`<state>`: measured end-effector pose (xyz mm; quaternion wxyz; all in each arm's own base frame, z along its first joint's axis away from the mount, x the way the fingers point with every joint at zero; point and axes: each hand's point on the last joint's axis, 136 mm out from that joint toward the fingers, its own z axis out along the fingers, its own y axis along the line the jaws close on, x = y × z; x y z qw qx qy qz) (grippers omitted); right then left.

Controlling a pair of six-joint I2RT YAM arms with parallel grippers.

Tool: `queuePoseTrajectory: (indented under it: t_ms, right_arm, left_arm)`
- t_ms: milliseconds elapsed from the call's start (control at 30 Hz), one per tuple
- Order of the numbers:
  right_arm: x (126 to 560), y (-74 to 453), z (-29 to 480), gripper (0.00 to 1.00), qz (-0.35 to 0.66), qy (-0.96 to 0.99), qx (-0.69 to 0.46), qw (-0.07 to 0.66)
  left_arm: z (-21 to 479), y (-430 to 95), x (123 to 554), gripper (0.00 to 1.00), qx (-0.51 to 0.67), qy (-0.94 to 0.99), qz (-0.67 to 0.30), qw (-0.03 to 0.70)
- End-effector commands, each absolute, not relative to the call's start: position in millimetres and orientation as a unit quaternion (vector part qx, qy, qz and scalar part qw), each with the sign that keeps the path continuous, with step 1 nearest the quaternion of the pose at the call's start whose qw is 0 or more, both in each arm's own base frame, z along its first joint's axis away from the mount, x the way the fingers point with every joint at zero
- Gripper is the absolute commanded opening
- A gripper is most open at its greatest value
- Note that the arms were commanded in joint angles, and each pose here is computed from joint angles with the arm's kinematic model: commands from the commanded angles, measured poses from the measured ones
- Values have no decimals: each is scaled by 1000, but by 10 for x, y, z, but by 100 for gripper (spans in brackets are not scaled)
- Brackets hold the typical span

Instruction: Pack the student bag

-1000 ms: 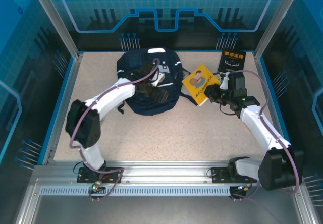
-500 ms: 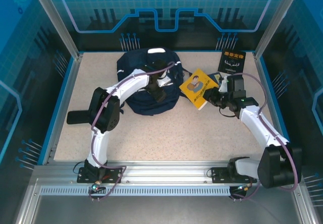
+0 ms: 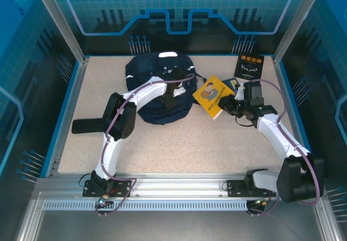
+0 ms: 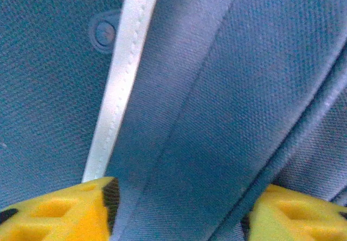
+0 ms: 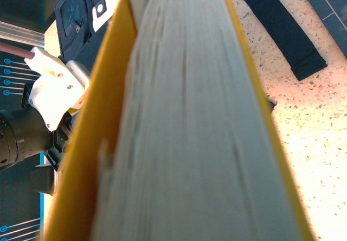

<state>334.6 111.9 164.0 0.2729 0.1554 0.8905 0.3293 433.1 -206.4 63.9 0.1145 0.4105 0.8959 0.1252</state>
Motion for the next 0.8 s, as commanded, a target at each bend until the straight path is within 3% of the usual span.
queuePoseTrajectory:
  t_ms: [0, 233, 533, 667, 767]
  right_arm:
    - [3414, 1112, 1827, 3, 347, 876, 141, 302]
    - [3402, 1102, 1845, 3, 345, 876, 141, 306]
    - [3385, 1100, 1849, 3, 347, 875, 143, 306]
    - [3374, 1098, 1885, 3, 349, 873, 142, 308]
    - [3370, 1094, 1908, 2, 348, 873, 141, 312]
  left_arm:
    - [720, -2060, 4483, 56, 415, 886, 157, 134]
    - [824, -2099, 4554, 40, 421, 879, 168, 150]
    - [645, -2013, 4510, 50, 430, 874, 194, 114]
    - [610, -2024, 4516, 49, 433, 872, 198, 113]
    - [605, -2045, 4528, 42, 435, 870, 199, 115]
